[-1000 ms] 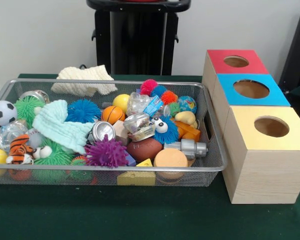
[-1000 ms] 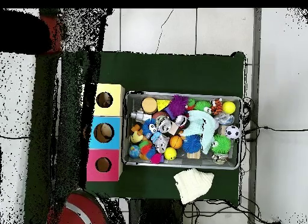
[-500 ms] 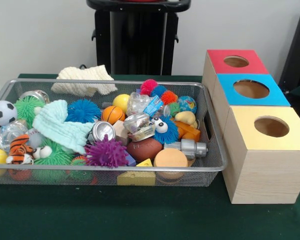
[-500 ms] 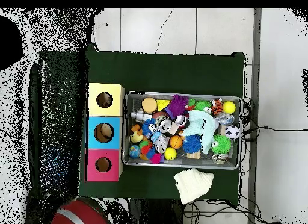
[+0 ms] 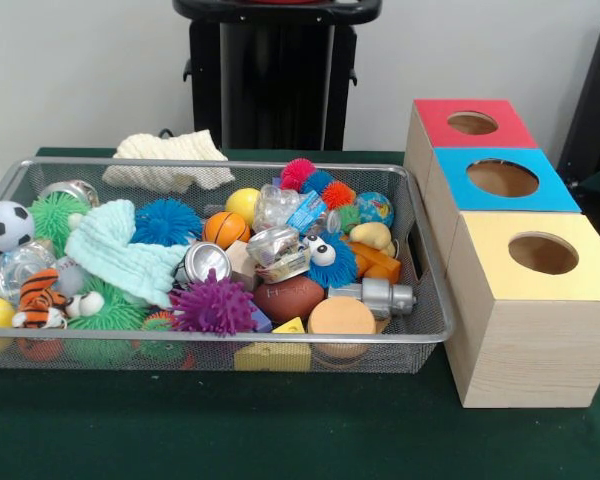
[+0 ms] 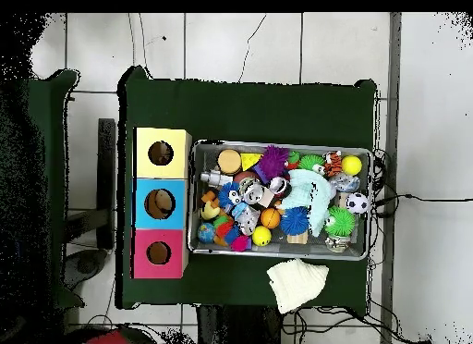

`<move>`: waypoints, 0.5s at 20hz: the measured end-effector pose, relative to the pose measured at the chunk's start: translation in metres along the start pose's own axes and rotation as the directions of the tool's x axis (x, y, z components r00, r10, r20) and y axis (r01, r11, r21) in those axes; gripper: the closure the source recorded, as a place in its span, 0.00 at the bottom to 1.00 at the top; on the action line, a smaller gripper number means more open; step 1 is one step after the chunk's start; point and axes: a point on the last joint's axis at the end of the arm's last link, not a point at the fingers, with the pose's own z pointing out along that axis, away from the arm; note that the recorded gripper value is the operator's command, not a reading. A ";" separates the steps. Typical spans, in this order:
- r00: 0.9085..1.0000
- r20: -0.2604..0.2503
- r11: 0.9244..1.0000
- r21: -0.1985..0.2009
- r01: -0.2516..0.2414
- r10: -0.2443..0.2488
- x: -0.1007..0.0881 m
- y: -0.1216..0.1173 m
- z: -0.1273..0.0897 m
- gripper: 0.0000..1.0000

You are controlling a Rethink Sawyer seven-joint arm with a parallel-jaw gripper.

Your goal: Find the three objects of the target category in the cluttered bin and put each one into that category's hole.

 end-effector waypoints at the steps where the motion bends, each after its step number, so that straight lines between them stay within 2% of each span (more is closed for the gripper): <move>1: 1.000 0.008 1.000 -0.004 0.001 -0.001 0.002 0.001 -0.005 1.00; 4: 1.000 0.022 1.000 -0.011 0.003 -0.003 0.005 0.004 -0.012 1.00; 10: 0.999 0.036 1.000 -0.002 0.006 -0.006 0.009 0.009 -0.007 1.00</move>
